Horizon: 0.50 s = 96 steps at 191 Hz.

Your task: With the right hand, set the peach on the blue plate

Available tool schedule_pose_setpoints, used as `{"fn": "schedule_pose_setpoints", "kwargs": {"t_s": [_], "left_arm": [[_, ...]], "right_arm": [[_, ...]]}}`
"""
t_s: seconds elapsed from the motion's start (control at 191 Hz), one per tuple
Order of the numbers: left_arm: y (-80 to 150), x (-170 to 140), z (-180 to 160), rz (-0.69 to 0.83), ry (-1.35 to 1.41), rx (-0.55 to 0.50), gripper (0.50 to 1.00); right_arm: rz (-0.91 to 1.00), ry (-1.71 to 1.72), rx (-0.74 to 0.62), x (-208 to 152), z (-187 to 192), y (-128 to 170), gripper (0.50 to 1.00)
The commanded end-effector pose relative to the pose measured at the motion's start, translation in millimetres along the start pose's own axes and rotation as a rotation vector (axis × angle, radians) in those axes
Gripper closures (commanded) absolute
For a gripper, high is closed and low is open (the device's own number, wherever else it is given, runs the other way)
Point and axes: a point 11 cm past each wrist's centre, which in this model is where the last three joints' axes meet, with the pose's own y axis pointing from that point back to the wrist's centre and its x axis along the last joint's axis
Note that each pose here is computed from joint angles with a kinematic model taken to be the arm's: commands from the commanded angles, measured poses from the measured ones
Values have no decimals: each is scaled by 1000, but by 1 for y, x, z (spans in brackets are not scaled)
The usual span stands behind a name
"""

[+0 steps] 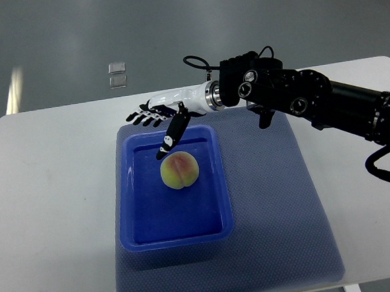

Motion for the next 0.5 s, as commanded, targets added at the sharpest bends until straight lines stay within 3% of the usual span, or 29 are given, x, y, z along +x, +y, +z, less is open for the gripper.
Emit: {"fn": "schedule_pose_setpoints", "kwargs": {"t_s": [0.0, 0.073, 0.089, 0.178, 0.372, 0.497], "left_arm": [[0, -1, 0, -3, -3, 1, 500], [0, -2, 0, -4, -3, 1, 500], [0, -3, 0, -7, -4, 1, 500], [0, -4, 0, -10, -6, 1, 500], [0, -4, 0, -10, -6, 1, 500], [0, -4, 0, -11, -7, 1, 500]], "right_arm": [[86, -94, 92, 24, -10, 13, 570], [121, -150, 123, 31, -5, 21, 570], [209, -295, 206, 47, 10, 39, 570], [313, -536, 350, 60, 29, 59, 570], [496, -951, 577, 63, 84, 92, 570], [589, -1064, 638, 59, 111, 105, 570]]}}
